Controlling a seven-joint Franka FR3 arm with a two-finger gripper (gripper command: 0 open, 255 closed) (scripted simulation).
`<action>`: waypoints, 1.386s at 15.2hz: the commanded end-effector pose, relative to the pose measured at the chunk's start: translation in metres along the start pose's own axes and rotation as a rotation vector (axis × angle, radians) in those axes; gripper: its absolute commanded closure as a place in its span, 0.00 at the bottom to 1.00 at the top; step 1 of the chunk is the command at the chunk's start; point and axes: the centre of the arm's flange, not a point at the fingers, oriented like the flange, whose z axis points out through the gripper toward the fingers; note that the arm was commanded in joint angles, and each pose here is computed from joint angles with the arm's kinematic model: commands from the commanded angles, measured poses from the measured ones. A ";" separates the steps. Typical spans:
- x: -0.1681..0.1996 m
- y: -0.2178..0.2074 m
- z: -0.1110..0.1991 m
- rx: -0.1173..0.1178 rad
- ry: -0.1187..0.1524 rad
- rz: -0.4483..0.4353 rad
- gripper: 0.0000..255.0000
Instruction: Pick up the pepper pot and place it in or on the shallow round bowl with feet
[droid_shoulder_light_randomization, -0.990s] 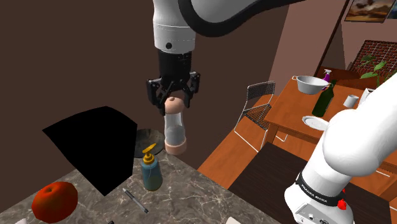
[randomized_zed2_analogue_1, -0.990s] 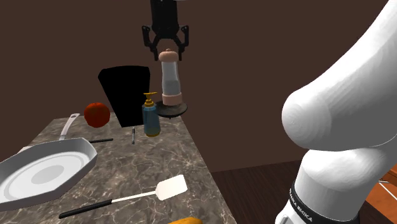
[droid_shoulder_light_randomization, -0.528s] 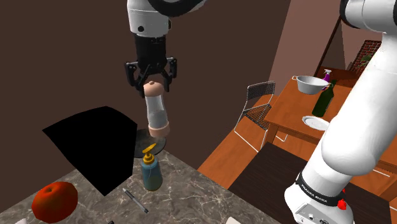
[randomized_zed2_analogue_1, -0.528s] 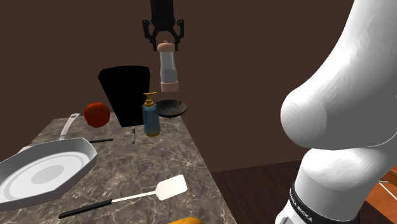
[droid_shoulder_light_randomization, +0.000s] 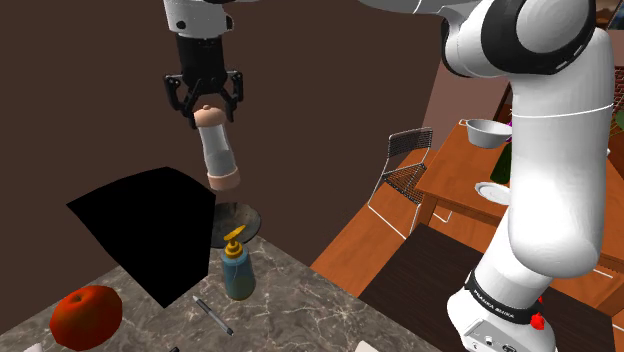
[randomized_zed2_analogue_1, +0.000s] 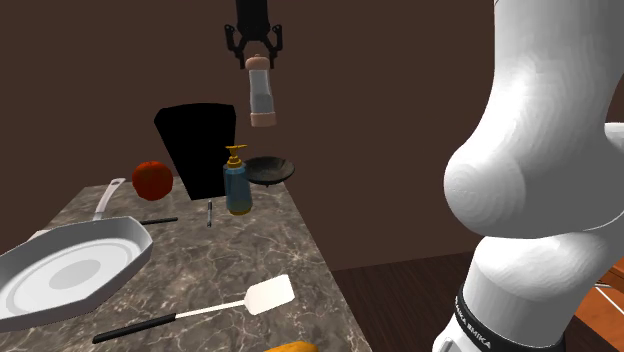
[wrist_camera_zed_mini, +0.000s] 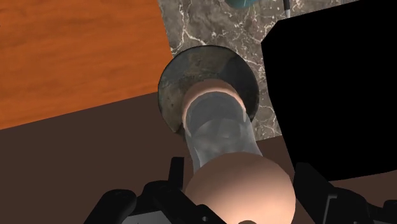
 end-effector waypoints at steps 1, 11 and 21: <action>0.017 -0.003 0.000 -0.002 0.000 0.003 1.00; 0.012 -0.003 0.052 -0.002 0.000 0.003 1.00; 0.008 -0.003 0.105 -0.002 0.000 0.003 1.00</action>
